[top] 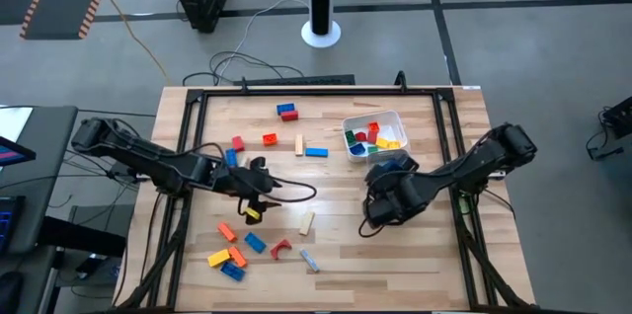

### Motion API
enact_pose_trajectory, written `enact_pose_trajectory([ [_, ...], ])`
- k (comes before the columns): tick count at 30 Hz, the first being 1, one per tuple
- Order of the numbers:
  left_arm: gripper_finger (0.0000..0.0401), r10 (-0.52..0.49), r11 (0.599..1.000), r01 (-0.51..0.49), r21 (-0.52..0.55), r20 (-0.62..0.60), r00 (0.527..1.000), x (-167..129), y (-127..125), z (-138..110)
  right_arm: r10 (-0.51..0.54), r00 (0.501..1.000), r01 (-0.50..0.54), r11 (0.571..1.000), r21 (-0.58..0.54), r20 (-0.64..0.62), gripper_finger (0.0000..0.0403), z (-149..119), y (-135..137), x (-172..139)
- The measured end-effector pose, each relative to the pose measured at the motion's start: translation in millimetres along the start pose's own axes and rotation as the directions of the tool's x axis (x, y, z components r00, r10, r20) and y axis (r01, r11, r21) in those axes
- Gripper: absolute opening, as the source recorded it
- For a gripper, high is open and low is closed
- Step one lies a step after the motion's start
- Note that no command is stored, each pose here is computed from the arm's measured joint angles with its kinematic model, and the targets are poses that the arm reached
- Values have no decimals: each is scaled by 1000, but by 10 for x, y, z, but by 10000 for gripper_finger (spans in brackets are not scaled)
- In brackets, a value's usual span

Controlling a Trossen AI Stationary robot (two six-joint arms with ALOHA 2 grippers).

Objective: Sort blocks by size
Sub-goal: Put the large red wooden block into the gray bin, then put the large brown wooden block into the gray bin

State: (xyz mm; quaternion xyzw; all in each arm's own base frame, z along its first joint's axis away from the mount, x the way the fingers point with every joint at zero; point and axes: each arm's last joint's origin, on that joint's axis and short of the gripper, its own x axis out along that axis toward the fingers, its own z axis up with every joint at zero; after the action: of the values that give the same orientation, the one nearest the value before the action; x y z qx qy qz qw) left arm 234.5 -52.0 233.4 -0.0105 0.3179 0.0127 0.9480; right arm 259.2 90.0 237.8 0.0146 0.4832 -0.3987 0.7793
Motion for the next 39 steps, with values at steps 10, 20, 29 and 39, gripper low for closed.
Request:
enact_pose_trajectory([
  [10,245,35,999,-39,26,151,988,-59,-205,86,117,993,-118,993,24,32,268,190,122,64],
  [20,245,124,992,-119,-39,145,982,-114,-464,-175,603,742,-534,796,-284,293,269,330,1049,17],
  [29,245,217,976,-208,-64,196,956,-240,-668,-315,673,710,-608,734,-303,207,270,108,1867,-28],
  [39,245,219,972,-194,-133,206,954,-265,-706,-332,607,766,-589,795,-147,211,270,0,2218,-5],
])
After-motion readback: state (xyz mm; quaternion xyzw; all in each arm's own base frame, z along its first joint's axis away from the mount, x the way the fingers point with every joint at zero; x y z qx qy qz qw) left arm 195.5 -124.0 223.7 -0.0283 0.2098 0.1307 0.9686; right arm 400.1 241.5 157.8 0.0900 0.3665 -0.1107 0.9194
